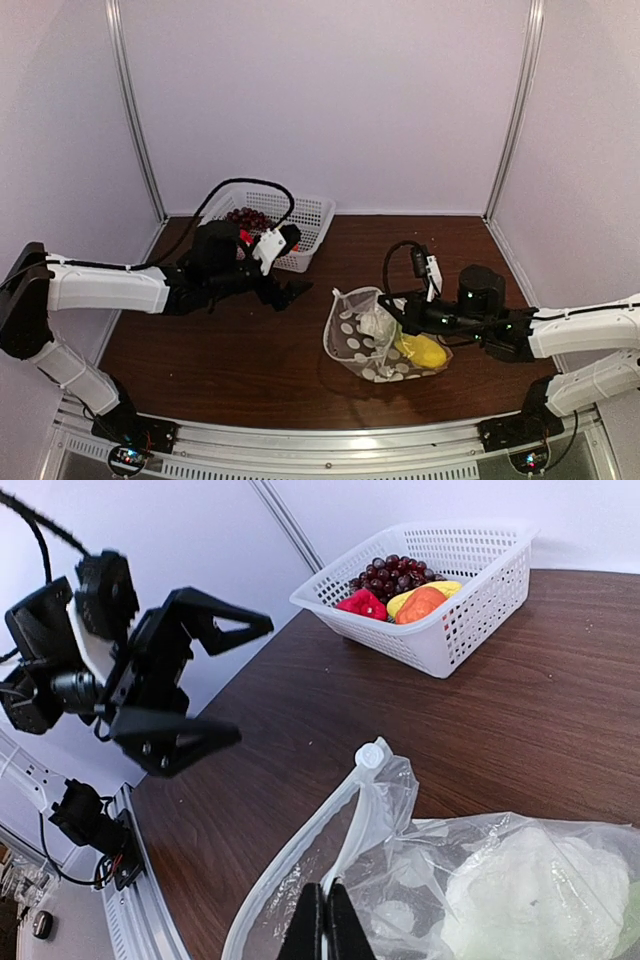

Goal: Open the zip-top bag and remove the fake food

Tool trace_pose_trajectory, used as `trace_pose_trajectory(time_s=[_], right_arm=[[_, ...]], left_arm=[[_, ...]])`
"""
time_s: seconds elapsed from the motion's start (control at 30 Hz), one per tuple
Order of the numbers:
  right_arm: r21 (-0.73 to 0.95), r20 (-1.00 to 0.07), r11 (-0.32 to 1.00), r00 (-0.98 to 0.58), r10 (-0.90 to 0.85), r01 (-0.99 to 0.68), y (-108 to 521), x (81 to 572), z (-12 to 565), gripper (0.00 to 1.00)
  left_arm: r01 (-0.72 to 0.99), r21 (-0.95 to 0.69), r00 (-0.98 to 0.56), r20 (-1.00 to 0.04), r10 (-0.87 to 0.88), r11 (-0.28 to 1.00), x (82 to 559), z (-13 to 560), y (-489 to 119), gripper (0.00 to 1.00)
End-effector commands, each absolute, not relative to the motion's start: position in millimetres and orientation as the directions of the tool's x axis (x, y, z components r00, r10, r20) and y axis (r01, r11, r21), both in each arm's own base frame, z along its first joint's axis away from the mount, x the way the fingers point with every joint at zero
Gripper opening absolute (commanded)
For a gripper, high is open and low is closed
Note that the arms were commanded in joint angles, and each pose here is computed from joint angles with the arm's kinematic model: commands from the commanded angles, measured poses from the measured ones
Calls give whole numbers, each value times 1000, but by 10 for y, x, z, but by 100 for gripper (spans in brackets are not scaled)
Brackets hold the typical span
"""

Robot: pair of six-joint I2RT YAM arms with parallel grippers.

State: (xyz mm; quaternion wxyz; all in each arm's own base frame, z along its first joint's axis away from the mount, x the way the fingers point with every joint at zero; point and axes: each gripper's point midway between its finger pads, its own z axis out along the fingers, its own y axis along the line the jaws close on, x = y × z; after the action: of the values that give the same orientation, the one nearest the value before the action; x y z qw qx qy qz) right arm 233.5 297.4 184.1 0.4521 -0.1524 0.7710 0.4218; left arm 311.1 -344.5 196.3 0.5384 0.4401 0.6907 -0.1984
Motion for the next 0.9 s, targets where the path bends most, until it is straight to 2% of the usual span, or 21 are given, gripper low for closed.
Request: trace_pose_trajectory(time_s=[0.0,0.1,0.3,0.37,0.5,0.6,0.8,0.87], right_arm=[[511,-834,579,-530,154,-635,2962,2282,1997,0],[516,-832,576,-530,161,-634,2940,2261,2024,0],[523,-831,548,-532,159,-653,3013,2229,2099,0],[523,-832,540,-533,154,-659,3057,2220,2118,0],[523,-834,527,-531,152,-670,3123,2211,2168,0],[525,-834,518,-531,153,-675,3162,2201,2191,0],[525,-836,498,-528,148,-690,3255,2175,2260,0],[528,-835,490,-530,150,-693,3279,2172,2277,0]], left_arm=[[914,254,170,-948,271,315,2471,2042,-3756,95],[935,278,225,-945,236,221,2153,1932,-3920,92],[930,344,308,-921,237,128,1909,1828,-4274,77],[926,358,329,-922,205,122,1876,1890,-4347,69],[911,400,362,-893,269,104,1920,1702,-4507,49],[905,416,375,-878,299,87,1971,1570,-4582,40],[898,432,381,-855,351,78,2102,1302,-4740,37],[895,436,376,-850,368,93,2165,1188,-4773,41]])
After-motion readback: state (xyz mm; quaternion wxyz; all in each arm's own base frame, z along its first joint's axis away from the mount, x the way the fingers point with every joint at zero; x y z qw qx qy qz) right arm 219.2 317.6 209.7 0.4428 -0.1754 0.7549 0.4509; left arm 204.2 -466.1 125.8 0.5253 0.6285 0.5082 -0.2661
